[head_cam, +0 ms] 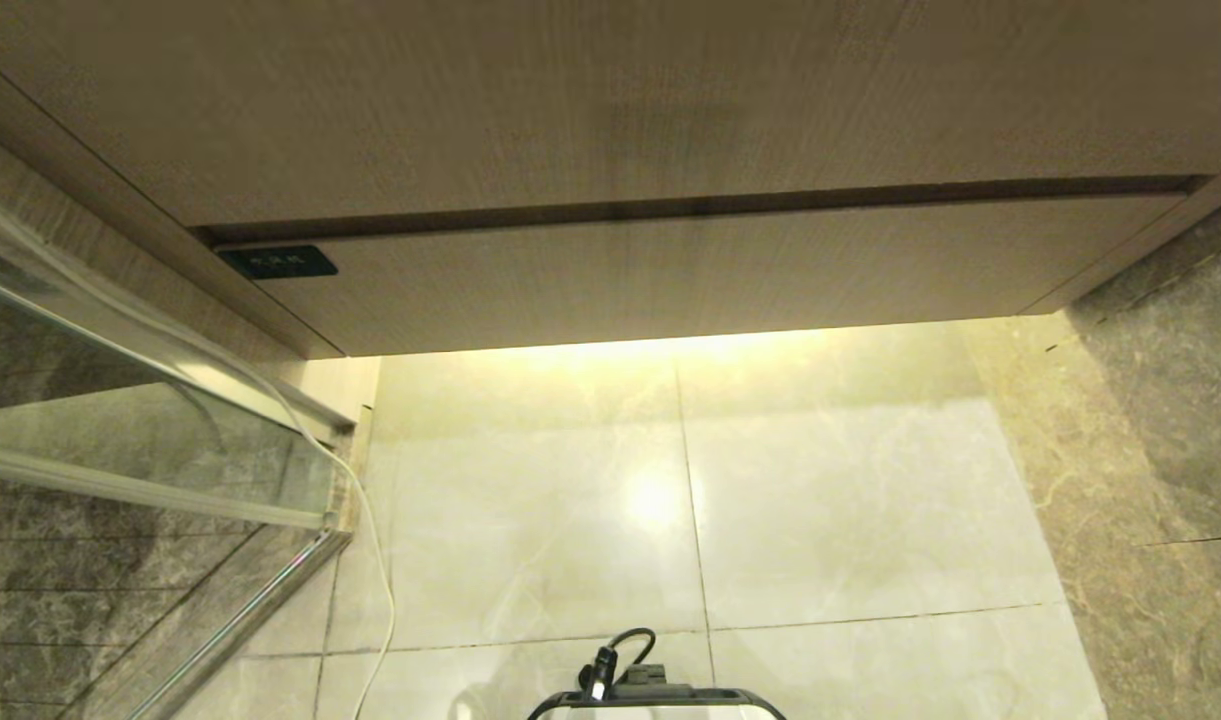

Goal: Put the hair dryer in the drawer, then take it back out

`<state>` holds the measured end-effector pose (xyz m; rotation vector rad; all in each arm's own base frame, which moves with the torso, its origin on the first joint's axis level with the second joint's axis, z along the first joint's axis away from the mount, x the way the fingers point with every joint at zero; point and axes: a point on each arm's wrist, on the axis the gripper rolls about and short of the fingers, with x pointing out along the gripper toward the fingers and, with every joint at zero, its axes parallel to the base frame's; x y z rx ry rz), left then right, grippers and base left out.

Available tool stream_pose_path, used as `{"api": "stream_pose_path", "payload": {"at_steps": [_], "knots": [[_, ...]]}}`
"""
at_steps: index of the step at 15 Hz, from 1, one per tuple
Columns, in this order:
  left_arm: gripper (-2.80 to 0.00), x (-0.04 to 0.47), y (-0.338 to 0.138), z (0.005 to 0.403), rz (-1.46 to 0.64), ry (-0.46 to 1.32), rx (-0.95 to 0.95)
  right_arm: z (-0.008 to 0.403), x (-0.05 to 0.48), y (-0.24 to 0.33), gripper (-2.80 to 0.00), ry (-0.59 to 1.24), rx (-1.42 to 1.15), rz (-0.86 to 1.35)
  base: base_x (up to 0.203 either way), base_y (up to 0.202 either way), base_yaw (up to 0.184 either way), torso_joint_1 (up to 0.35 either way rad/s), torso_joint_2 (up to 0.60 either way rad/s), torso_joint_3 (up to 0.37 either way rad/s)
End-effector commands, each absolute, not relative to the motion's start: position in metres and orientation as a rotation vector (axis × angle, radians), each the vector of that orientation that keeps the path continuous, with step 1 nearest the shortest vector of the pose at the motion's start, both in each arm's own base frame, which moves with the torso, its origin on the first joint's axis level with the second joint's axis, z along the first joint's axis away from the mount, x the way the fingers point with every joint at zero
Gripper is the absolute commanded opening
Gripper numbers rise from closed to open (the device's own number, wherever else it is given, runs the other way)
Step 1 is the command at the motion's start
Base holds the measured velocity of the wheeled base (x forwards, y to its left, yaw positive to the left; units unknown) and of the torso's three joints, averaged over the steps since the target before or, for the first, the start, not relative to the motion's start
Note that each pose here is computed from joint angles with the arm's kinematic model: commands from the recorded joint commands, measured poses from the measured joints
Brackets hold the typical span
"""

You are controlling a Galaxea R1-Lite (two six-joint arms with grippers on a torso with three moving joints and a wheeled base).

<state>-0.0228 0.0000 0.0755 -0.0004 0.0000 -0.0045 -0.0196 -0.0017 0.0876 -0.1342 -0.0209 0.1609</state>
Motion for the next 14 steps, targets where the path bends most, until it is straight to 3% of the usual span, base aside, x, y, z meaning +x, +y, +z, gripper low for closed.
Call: {"api": "stream_pose_path", "payload": {"at_steps": [1,14], "knots": [[-2.8,-0.0228,0.0,0.0755,-0.005,0.0,-0.001,0.0787,-0.0257,-0.0029,-2.8,-0.095,-0.105,0.168,0.0,0.0,0.0,0.0,0.0,0.0],[-2.8,-0.0228,0.0,0.0753,-0.005,0.001,0.0,0.0747,-0.023,-0.0027,-2.8,-0.115,-0.061,0.163,0.0,0.0,0.0,0.0,0.0,0.0]]}}
